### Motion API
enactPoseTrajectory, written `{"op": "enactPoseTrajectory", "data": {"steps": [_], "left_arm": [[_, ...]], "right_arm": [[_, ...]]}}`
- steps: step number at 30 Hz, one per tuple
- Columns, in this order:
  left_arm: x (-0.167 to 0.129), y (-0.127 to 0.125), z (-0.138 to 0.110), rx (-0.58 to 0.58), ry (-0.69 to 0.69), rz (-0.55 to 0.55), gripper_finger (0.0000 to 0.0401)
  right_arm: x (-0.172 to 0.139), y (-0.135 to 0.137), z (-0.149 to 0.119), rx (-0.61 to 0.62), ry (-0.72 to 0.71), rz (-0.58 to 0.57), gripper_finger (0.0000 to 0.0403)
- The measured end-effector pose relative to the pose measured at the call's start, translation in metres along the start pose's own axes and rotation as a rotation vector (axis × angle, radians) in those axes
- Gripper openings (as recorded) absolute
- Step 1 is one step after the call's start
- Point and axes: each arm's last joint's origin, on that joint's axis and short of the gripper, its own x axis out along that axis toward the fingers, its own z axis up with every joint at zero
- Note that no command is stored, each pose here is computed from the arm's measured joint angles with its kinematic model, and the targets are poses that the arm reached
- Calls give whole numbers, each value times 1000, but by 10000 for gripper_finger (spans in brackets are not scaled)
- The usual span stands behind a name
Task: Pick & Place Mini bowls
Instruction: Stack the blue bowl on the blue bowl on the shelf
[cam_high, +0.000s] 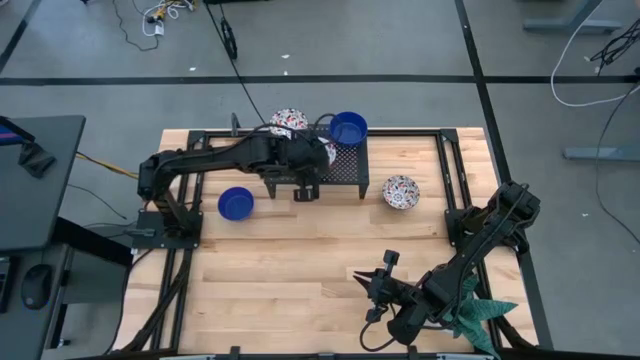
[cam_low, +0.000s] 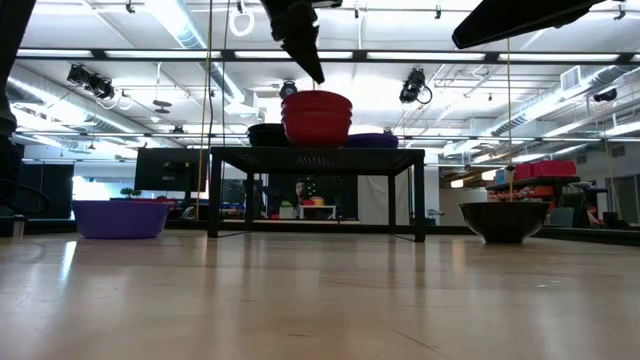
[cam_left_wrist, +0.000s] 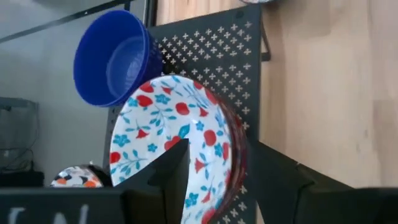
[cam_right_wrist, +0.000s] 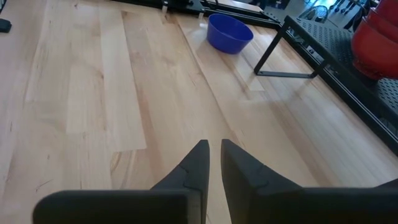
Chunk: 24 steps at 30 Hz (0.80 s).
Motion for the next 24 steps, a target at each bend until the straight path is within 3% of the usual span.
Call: {"op": "enactPoseTrajectory", "data": {"steps": [5,12,17,24], "left_arm": [[-23,4,-3,-77,-36,12,113],[-61,3,-25,-179,54,8,10],[-79,-10,-57,-277,91,82,14],[-81,-44,-136,-512,149,136,7]], "right_arm": [[4,0,-9,21,-9,7,43],[10,4,-22,124,-64,54,43],[11,6,-22,154,-116,92,43],[11,7,-20,136,-137,101,43]]}}
